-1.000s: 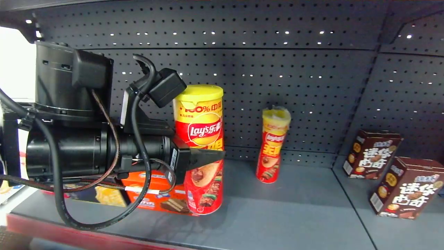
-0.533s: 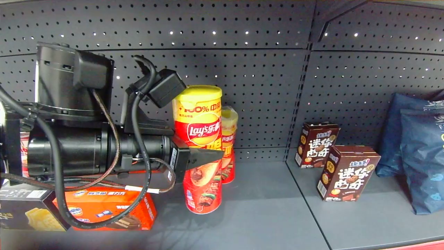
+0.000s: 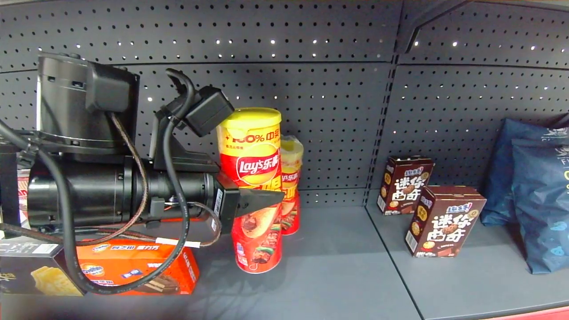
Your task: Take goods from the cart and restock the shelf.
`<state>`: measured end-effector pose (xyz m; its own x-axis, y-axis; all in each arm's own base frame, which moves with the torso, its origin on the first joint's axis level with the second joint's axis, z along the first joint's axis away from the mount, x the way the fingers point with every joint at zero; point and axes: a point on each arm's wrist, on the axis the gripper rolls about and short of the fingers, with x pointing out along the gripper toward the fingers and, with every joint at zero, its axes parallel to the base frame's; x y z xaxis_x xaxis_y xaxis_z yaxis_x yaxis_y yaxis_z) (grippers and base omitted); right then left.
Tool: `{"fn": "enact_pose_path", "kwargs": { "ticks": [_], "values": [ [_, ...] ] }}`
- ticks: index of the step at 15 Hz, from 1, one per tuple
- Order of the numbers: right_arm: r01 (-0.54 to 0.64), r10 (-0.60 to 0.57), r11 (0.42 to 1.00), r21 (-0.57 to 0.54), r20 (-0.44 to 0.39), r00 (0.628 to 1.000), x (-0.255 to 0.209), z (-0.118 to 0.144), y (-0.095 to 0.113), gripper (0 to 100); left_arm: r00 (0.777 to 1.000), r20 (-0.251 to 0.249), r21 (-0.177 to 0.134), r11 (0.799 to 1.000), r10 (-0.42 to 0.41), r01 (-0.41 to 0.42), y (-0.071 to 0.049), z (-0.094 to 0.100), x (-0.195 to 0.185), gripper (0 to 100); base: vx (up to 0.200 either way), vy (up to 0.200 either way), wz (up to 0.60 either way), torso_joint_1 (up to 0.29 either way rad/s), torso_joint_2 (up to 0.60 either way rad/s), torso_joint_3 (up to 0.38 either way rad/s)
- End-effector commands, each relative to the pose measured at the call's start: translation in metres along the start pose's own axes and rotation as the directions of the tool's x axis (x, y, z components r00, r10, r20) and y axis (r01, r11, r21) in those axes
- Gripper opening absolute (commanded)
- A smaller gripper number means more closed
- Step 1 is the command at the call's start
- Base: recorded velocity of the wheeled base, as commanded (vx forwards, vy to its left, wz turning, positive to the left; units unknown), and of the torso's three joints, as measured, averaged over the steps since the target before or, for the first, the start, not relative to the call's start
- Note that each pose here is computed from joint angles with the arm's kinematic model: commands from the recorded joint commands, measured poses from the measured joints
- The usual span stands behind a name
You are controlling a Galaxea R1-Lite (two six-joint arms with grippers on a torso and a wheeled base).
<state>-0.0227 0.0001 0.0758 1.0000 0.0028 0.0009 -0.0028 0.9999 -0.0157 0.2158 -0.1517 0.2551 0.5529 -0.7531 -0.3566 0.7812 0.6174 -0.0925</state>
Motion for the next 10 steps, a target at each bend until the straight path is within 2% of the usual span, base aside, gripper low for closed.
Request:
{"fn": "enact_pose_path", "kwargs": {
  "ticks": [1,8,10],
  "values": [
    [0.001,-0.001,1.000,0.002,0.001,1.000,0.0000,0.0000,0.0000,100,1.000,0.002,0.001,1.000,-0.001,0.001,-0.0006,0.0002,-0.0011,0,0.000,0.000,0.60,0.007,0.00,0.002],
    [0.000,0.000,1.000,0.000,-0.001,1.000,0.0001,0.0001,0.0000,100,1.000,0.001,0.000,1.000,0.002,-0.002,-0.0001,-0.0003,-0.0012,0,0.000,0.000,0.00,0.000,0.00,0.000],
    [0.003,-0.003,1.000,0.003,0.001,1.000,0.0000,0.0000,0.0000,100,1.000,0.001,0.000,1.000,0.002,-0.002,-0.0001,-0.0003,-0.0012,0,0.000,0.000,0.60,0.012,0.00,0.002]
  ]
}}
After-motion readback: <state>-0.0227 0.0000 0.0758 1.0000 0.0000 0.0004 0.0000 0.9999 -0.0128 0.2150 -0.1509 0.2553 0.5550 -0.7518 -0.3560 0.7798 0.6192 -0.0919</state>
